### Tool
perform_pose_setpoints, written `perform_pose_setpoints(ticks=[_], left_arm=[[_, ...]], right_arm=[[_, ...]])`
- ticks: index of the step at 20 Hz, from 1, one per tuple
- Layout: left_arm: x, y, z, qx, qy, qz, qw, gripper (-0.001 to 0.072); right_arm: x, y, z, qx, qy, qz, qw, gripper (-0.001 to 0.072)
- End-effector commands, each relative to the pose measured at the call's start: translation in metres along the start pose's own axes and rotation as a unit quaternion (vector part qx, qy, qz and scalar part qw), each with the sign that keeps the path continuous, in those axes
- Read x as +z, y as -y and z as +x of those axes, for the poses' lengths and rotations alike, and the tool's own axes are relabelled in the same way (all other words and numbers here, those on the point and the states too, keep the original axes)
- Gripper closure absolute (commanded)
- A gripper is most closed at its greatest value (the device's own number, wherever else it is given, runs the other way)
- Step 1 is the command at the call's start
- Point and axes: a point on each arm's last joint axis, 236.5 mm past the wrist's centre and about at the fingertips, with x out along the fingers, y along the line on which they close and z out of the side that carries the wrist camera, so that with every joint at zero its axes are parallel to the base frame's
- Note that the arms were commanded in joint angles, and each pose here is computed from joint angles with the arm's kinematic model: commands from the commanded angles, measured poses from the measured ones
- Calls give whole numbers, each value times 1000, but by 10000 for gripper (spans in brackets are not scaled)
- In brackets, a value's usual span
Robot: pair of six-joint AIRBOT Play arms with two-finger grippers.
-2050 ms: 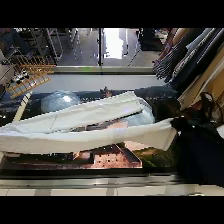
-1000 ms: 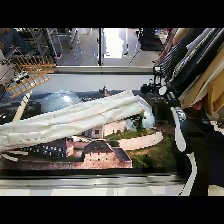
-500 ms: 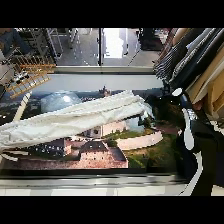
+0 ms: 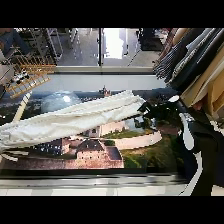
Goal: Fold the clothes and pants, and hang the long-sleeved shirts on hangers.
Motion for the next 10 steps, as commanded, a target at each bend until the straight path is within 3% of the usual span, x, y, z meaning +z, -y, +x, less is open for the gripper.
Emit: perform_pose_setpoints(ticks=[1, 4, 5, 7, 8, 10], left_arm=[[7, 2, 25, 3, 32, -16, 999, 170], [11, 5, 51, 10, 46, -26, 999, 170], [10, 6, 59, 11, 44, -32, 998, 170], [3, 9, 75, 13, 29, -36, 999, 196], [-1, 10, 83, 14, 19, -38, 999, 321], [-9, 13, 94, 15, 5, -35, 999, 456]], right_arm=[[22, -5, 27, 15, 55, 25, 998, 87], [26, -7, 32, 21, 63, 22, 998, 180], [29, -4, 32, 9, 69, 7, 998, 242], [33, 5, 34, -14, 71, -17, 997, 249], [37, 9, 36, -23, 72, -27, 997, 261], [45, 11, 39, -24, 76, -45, 996, 412]])
